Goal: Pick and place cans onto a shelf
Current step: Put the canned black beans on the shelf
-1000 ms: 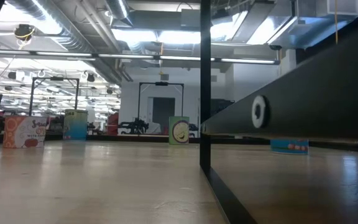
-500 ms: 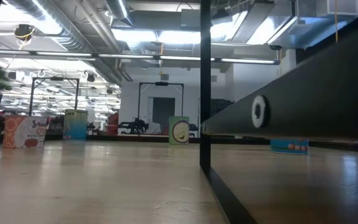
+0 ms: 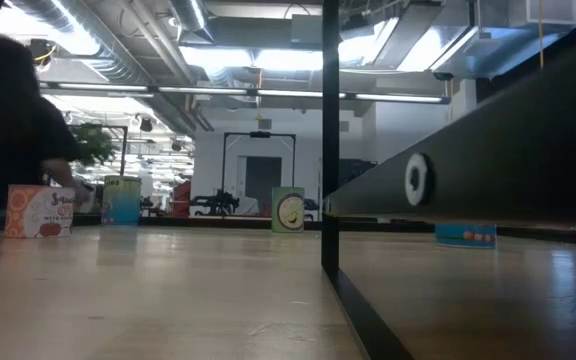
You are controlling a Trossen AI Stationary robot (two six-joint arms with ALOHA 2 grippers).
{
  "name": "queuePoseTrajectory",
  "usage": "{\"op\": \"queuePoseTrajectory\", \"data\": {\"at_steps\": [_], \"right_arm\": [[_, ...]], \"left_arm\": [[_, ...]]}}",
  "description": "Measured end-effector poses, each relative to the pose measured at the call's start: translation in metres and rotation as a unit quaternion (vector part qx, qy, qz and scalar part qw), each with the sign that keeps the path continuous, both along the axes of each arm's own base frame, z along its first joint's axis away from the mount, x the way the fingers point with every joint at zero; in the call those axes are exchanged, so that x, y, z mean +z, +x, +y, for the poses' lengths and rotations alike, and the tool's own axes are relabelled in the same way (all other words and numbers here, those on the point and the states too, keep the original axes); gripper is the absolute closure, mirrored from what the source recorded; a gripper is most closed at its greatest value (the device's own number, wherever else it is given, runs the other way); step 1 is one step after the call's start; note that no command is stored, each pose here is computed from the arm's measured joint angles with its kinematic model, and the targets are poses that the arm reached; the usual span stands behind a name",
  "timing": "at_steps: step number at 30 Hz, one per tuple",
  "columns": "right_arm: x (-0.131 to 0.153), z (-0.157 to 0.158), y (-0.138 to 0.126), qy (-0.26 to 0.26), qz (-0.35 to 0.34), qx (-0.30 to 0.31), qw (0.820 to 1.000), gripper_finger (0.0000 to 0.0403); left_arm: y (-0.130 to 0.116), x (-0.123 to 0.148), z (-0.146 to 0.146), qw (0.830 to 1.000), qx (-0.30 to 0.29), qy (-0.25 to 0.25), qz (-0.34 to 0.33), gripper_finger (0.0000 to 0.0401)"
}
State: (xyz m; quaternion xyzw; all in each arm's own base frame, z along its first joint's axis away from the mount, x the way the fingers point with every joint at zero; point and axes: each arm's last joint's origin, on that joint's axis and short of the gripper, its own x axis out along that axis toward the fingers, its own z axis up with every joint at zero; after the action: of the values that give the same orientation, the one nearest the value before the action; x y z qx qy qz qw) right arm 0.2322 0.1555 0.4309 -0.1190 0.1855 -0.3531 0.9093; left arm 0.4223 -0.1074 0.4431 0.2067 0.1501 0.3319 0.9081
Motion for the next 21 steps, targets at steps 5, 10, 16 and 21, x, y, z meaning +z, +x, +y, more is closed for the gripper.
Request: {"op": "queuePoseTrajectory", "data": {"at_steps": [5, 10, 16, 21], "right_arm": [[0.001, -0.002, 0.001, -0.003, -0.007, -0.007, 1.0, 0.0344], [-0.001, -0.007, 0.005, 0.014, 0.005, -0.012, 1.0, 0.0344], [-0.001, -0.013, 0.009, 0.015, 0.009, -0.022, 1.0, 0.0344], [-0.001, -0.014, 0.01, 0.016, 0.013, -0.022, 1.0, 0.0344]], "left_arm": [[0.0, 0.0, -0.001, 1.0, -0.001, 0.0, 0.0, 0.0397], [0.0, -0.001, 0.0, 1.0, 0.004, 0.003, 0.004, 0.0397], [-0.001, -0.001, -0.001, 1.0, 0.008, 0.005, 0.004, 0.0397], [-0.002, -0.001, -0.004, 1.0, 0.008, 0.017, 0.013, 0.0397]]}}
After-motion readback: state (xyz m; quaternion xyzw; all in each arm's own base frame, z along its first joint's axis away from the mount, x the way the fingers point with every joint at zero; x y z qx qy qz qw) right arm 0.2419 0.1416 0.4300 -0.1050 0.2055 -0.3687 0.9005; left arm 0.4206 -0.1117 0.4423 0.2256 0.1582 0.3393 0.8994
